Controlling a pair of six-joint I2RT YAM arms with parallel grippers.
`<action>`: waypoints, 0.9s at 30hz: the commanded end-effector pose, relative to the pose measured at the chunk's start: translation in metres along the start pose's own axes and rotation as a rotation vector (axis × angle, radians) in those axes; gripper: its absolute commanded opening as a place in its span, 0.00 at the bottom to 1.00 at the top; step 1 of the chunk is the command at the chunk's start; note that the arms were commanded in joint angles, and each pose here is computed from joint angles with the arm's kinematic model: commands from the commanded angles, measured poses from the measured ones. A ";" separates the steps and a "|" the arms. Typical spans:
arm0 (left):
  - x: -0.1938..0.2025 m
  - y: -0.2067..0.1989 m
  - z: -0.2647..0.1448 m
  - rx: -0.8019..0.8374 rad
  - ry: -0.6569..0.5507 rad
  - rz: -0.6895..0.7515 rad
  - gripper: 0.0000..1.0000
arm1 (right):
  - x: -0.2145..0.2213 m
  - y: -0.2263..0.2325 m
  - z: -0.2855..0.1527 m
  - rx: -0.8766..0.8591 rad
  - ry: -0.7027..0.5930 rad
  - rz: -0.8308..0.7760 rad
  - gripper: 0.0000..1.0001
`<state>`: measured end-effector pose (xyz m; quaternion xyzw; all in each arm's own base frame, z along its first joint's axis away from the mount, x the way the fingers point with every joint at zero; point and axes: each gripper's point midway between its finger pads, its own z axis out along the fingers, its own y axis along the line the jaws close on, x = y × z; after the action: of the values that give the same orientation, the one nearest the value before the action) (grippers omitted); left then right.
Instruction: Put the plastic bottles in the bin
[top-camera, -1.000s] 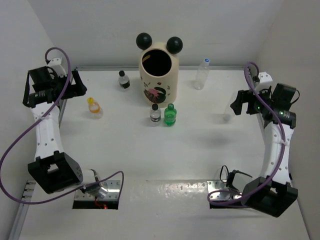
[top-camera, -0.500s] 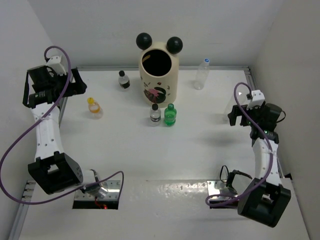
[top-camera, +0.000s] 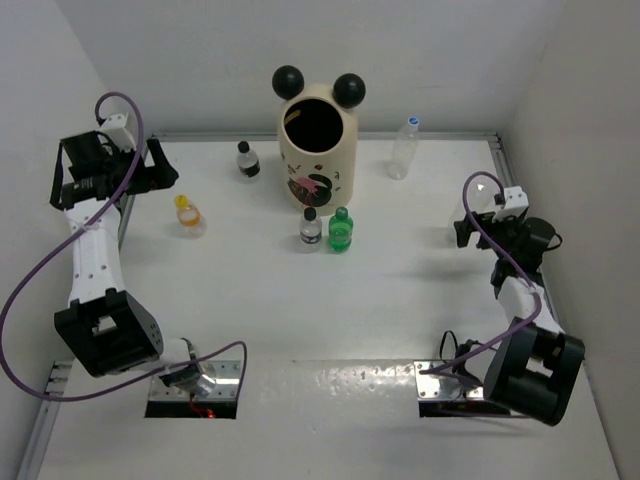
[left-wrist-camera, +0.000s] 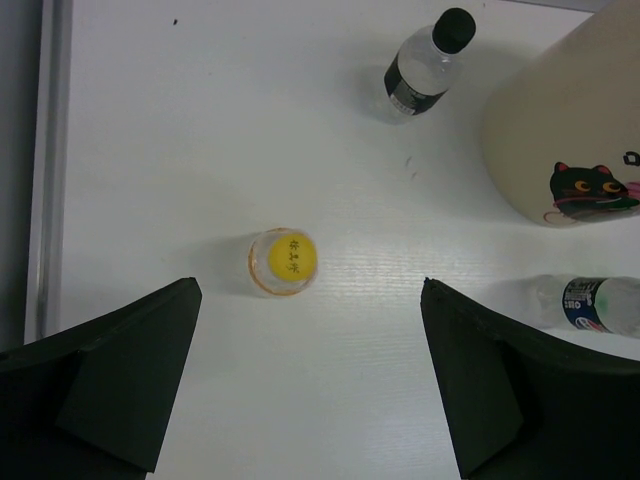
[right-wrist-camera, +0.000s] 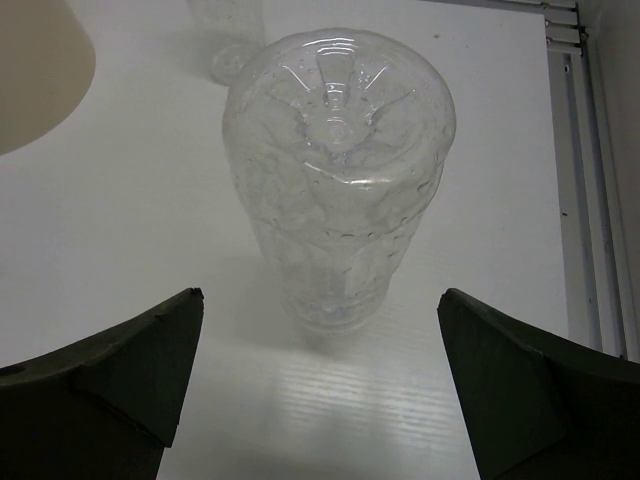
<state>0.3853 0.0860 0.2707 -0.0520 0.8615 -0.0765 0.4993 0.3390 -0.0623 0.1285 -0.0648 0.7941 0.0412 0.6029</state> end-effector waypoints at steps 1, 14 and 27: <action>-0.023 -0.001 -0.003 0.015 -0.065 0.025 0.99 | -0.034 -0.006 0.011 -0.015 -0.135 -0.043 1.00; -0.008 0.003 0.016 0.040 -0.009 -0.011 0.99 | -0.075 -0.021 0.038 -0.031 -0.275 -0.008 0.95; -0.009 0.004 0.022 0.049 -0.007 -0.022 0.99 | -0.079 -0.010 0.046 -0.069 -0.314 -0.101 0.48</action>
<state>0.3988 0.0857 0.2398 -0.0590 0.8762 -0.1048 0.4667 0.3980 -0.0650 0.1569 -0.0698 0.7268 0.0722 0.6795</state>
